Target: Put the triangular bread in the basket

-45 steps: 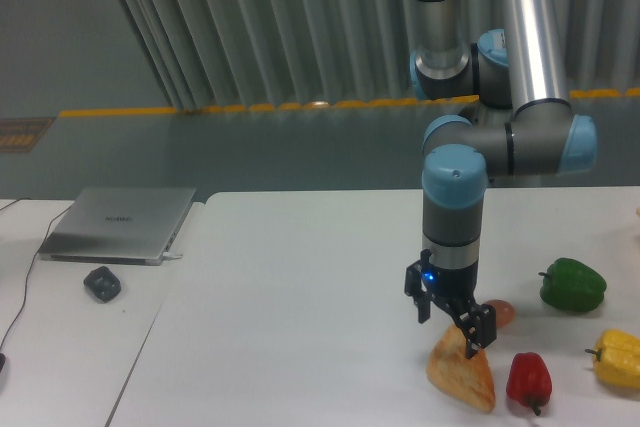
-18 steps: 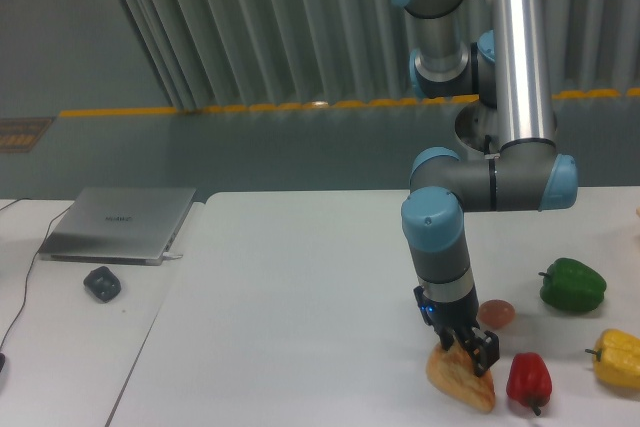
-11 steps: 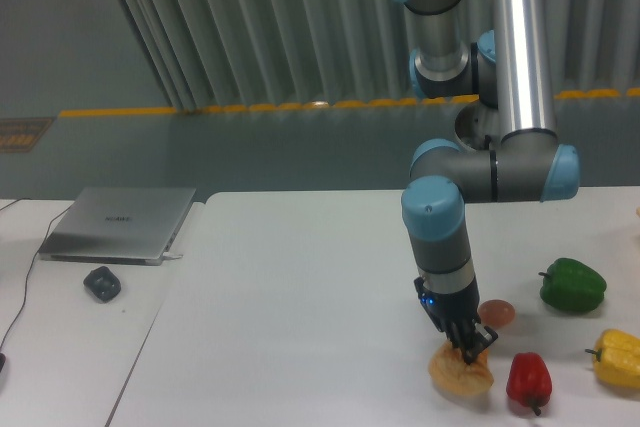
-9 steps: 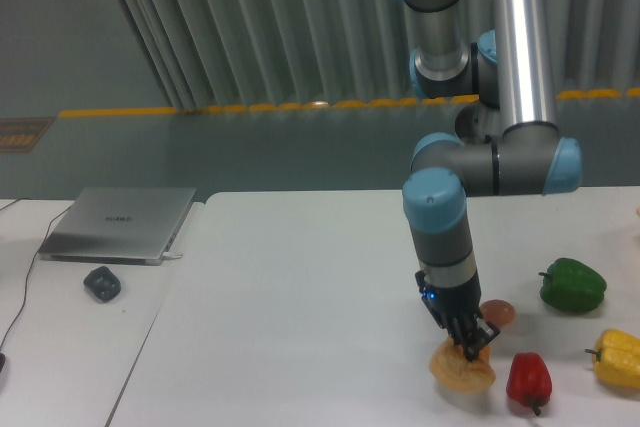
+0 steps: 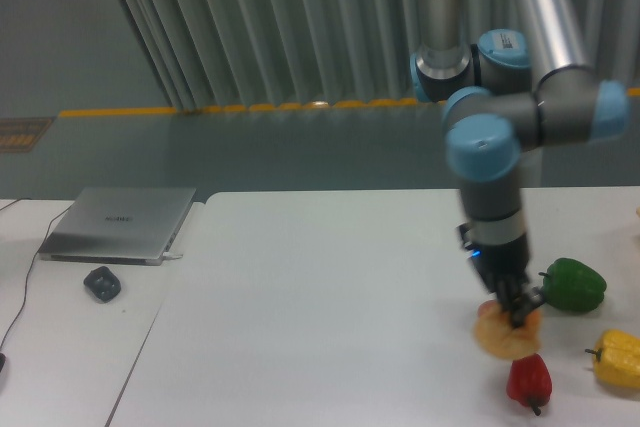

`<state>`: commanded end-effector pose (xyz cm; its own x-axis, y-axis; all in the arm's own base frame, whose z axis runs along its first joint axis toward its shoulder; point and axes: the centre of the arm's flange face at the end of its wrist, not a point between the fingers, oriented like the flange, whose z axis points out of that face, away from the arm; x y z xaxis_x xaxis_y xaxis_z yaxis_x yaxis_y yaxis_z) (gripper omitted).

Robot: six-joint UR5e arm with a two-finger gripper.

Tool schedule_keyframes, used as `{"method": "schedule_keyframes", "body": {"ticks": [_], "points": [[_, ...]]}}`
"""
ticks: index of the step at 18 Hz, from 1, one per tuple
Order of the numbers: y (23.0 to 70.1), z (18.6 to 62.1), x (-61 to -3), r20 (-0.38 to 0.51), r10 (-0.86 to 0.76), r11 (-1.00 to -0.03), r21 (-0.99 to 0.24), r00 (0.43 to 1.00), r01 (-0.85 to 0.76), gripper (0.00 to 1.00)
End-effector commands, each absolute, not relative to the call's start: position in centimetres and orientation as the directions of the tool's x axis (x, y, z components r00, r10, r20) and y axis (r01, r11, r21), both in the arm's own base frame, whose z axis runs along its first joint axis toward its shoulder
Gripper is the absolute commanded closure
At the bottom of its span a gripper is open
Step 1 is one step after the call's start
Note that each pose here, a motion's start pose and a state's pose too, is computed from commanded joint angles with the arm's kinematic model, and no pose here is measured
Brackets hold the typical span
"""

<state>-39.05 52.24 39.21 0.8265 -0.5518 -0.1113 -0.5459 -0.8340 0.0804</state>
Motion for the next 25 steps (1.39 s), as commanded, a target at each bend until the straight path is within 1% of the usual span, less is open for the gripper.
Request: {"method": "schedule_keyframes", "body": {"ticks": [3,4,7,10,11,14,18,19,21,23,24,25], "points": [[49.7,39.2,-41.7,-0.081,-0.533,-0.846,0.051,0.842,-0.531,0.96],[49.0,39.3,-42.4,-0.074,-0.54,-0.842,0.037,0.839,-0.539,0.96],[46.0,39.6,-45.0,-0.05,-0.603,-0.797,0.012,0.796,-0.604,0.96],[42.3,39.4,-47.9,-0.027,-0.644,-0.765,0.007,0.765,-0.644,0.95],[41.0,39.1,-48.9,-0.021,-0.669,-0.743,0.004,0.743,-0.669,0.93],[37.2,39.1,-51.8,-0.019,-0.732,-0.681,0.007,0.681,-0.732,0.92],[33.3,38.9,-54.4,-0.016,-0.772,-0.636,0.012,0.636,-0.772,0.92],[32.4,38.6,-55.0,-0.015,-0.784,-0.62,0.008,0.62,-0.784,0.9],[30.7,38.3,-56.2,-0.013,-0.804,-0.595,0.008,0.594,-0.804,0.81],[29.3,38.1,-57.1,-0.012,-0.813,-0.582,0.008,0.582,-0.813,0.78],[28.7,38.0,-57.4,-0.01,-0.813,-0.582,0.007,0.582,-0.813,0.73],[28.5,37.8,-57.7,-0.014,-0.812,-0.583,0.01,0.583,-0.812,0.57]]}}
